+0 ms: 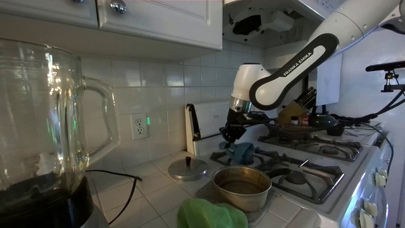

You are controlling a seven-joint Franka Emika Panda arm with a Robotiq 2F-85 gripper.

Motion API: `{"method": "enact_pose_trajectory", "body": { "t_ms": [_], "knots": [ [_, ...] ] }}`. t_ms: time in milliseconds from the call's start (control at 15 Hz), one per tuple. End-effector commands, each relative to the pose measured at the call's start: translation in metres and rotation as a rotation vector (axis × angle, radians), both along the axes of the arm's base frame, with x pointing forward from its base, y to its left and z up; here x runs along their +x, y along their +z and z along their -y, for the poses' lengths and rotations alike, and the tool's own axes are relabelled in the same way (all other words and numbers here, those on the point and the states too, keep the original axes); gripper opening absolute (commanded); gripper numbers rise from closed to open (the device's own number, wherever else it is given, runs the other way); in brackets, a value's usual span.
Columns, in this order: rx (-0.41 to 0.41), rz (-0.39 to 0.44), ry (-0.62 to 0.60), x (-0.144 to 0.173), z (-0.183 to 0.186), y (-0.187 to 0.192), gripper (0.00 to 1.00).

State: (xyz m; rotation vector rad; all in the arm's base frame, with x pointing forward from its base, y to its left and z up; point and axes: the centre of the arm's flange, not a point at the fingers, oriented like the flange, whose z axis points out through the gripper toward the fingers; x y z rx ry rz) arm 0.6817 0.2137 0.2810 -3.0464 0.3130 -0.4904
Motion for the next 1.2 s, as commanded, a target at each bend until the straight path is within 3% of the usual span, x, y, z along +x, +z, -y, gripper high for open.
{"method": "enact_pose_trajectory", "body": {
  "t_ms": [0, 200, 467, 533, 667, 1133],
  "knots": [
    [-0.072, -0.078, -0.071, -0.016, 0.022, 0.018, 0.02],
    [-0.158, -0.098, -0.151, -0.013, 0.047, 0.026, 0.02],
    [-0.182, -0.144, -0.197, -0.014, 0.065, 0.026, 0.02],
    [-0.182, -0.141, -0.202, -0.015, 0.066, 0.025, 0.32],
    [-0.169, -0.117, -0.199, -0.016, 0.063, 0.025, 0.40],
    [-0.127, 0.193, -0.043, -0.053, 0.025, 0.017, 0.88]
  ]
}}
